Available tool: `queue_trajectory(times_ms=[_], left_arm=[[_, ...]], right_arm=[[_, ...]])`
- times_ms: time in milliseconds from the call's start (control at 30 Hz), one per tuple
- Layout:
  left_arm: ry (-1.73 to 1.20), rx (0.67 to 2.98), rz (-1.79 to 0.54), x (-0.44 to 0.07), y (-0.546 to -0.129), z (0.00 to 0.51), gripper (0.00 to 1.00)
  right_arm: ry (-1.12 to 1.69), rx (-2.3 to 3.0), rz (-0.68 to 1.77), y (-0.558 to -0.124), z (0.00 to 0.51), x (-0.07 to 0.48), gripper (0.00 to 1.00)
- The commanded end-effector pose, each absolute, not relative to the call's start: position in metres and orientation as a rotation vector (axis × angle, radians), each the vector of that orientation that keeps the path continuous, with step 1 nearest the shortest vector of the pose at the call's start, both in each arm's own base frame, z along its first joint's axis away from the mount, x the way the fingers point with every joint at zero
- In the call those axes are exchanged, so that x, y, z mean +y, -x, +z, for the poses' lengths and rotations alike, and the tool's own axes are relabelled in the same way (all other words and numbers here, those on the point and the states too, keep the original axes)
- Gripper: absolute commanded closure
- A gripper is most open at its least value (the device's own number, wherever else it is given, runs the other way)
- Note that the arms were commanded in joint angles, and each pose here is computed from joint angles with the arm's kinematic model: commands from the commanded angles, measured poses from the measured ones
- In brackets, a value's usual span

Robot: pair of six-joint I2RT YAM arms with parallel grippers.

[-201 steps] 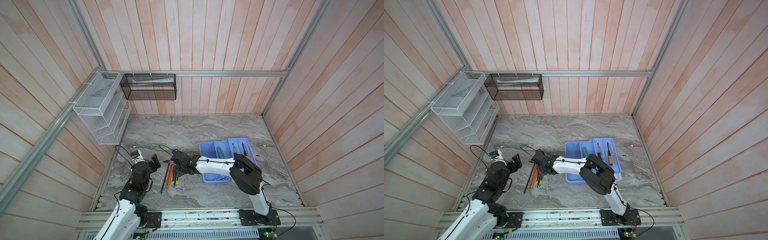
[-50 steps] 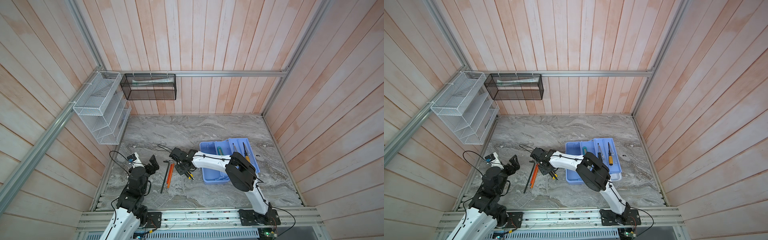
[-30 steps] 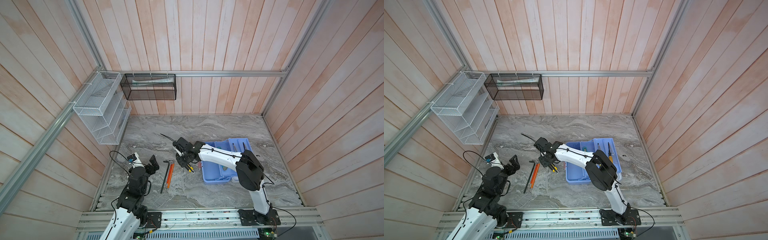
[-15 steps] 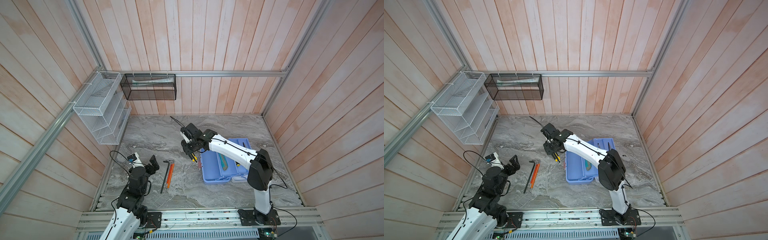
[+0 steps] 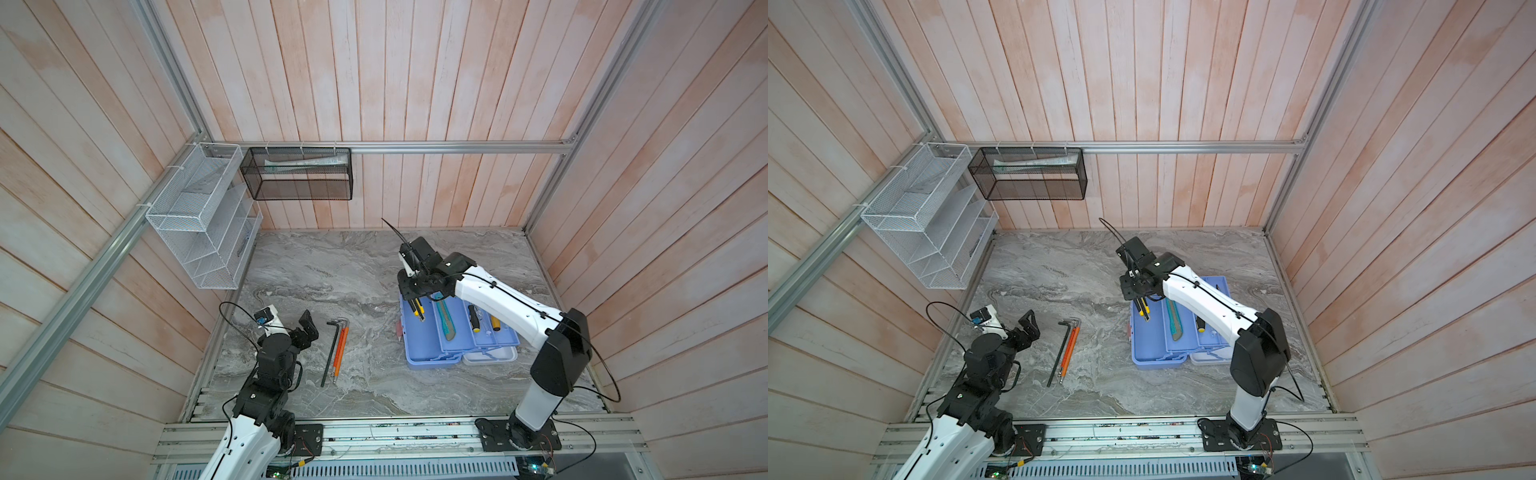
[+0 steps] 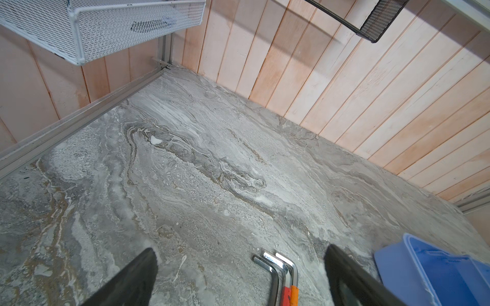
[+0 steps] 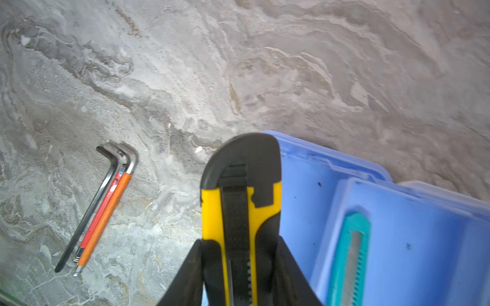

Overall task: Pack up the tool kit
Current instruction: 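Carry the yellow-black box cutter with the right gripper over the blue tray, then lower the cutter beside the teal cutter and open the right gripper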

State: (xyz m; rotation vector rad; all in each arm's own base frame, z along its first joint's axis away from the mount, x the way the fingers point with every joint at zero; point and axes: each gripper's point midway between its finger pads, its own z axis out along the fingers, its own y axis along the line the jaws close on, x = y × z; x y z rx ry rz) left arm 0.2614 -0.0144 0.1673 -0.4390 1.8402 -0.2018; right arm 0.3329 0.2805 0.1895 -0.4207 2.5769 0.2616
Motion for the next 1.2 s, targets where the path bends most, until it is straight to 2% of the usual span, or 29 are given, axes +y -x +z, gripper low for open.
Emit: queue_trajectory(times_ms=[0, 233, 667, 967, 1167], left_arm=[[0.439, 1.848, -0.192, -0.013, -0.261, 0.161, 0.00], [0.431, 1.851, -0.193, -0.014, -0.261, 0.162, 0.00], [0.417, 1.860, -0.198, -0.016, -0.263, 0.161, 0.00], [0.419, 1.857, -0.198, -0.016, -0.263, 0.162, 0.00], [0.421, 1.858, -0.197, -0.016, -0.263, 0.161, 0.00]], right_arm=[[0.313, 2.574, 0.188, -0.331, 0.189, 0.251, 1.00], [0.189, 2.595, 0.020, -0.325, 0.169, 0.200, 1.00], [0.128, 2.643, -0.144, -0.324, 0.142, 0.166, 0.99], [0.134, 2.679, -0.178, -0.325, 0.122, 0.161, 0.94], [0.143, 2.697, -0.206, -0.326, 0.116, 0.160, 0.85]])
